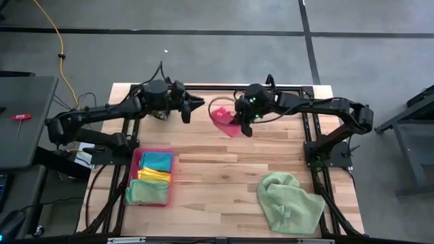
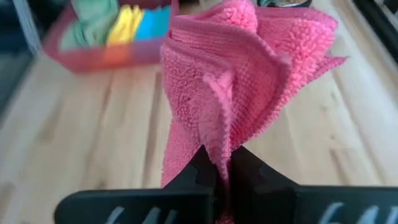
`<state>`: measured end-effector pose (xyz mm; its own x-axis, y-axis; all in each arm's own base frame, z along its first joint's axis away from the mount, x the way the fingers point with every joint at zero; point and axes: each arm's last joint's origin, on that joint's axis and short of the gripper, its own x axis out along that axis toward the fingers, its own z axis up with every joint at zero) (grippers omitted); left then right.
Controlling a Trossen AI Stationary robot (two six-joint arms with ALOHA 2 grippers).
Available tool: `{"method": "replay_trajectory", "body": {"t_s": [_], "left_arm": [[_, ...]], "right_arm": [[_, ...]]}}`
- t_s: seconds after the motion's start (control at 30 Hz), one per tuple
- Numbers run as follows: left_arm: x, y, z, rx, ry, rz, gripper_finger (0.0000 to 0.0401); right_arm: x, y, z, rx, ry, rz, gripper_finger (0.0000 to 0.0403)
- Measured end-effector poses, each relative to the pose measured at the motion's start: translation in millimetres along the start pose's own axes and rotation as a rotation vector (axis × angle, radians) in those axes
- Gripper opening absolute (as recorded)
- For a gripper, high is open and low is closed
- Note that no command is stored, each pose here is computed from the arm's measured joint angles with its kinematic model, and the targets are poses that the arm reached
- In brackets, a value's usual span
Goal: Fold microfiber towels
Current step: Put the pink microfiber towel into the red bin
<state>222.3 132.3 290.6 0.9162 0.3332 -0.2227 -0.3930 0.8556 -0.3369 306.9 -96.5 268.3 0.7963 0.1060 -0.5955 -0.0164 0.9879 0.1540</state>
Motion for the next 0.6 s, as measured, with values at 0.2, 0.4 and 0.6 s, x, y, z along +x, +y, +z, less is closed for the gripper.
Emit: {"method": "replay_trajectory", "body": {"t_s": [0.2,0.4,0.6], "left_arm": [[16.2,1.6,17.6,-0.066,0.090,-0.076,0.0177],[31.9,1.1,18.5,-0.131,0.214,-0.176,0.0263],[48.8,4.2,18.7,-0.176,0.301,-0.181,0.0304]], "right_arm": [[-0.7,7.5,7.7,-0.082,0.008,-0.059,0.0000],[-0.7,7.7,7.7,-0.079,0.009,-0.059,0.0000],[-0.6,8.1,8.1,-0.111,0.005,-0.048,0.0000]]}}
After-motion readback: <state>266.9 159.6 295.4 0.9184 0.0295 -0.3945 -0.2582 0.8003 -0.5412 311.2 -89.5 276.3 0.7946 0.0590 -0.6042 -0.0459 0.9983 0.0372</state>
